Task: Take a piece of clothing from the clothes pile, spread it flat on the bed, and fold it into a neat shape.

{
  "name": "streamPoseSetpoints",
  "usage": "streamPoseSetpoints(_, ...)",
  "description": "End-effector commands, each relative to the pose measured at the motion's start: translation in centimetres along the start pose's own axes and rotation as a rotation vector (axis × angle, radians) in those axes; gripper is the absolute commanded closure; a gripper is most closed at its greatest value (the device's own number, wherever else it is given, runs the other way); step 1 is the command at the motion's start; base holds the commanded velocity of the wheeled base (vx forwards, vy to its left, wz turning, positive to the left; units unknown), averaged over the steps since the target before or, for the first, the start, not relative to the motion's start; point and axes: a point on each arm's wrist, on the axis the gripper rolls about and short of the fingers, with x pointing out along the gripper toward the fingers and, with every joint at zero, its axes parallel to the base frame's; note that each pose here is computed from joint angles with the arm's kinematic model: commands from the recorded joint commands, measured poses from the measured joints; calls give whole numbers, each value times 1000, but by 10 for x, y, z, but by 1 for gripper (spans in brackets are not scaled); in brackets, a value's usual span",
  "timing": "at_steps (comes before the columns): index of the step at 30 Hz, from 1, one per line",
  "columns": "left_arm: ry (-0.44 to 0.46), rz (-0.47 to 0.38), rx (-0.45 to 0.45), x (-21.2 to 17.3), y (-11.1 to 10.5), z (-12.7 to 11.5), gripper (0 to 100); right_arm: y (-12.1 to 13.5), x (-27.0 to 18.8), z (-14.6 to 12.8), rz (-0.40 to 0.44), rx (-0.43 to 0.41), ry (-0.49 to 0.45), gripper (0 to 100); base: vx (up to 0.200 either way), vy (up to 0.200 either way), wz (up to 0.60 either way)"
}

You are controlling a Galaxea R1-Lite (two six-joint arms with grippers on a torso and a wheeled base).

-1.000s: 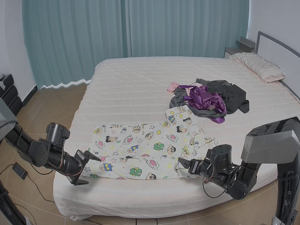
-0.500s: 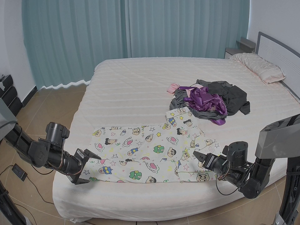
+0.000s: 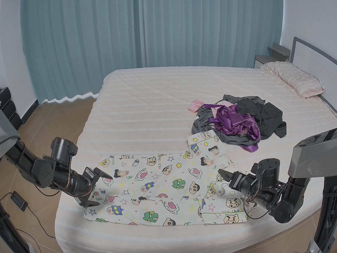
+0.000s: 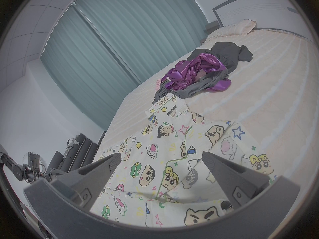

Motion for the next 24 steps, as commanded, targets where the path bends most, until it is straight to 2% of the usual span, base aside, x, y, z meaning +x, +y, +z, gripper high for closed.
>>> streamPoseSetpoints(1, 2, 4, -1, 1, 0, 0, 0, 0, 0, 0, 1, 0, 1, 0, 0, 0, 0)
streamPoseSetpoints(15, -8, -10, -10, -1, -2, 1, 0, 0, 1, -1, 0, -1, 2, 0, 0, 0, 0)
streamPoseSetpoints(21, -17, -14, -6, 1, -2, 2, 0, 0, 1, -1, -2, -1, 5, 0, 200, 0, 0)
streamPoseSetpoints(24, -15, -14, -4, 1, -2, 2, 0, 0, 1, -1, -2, -1, 5, 0, 0, 0, 0)
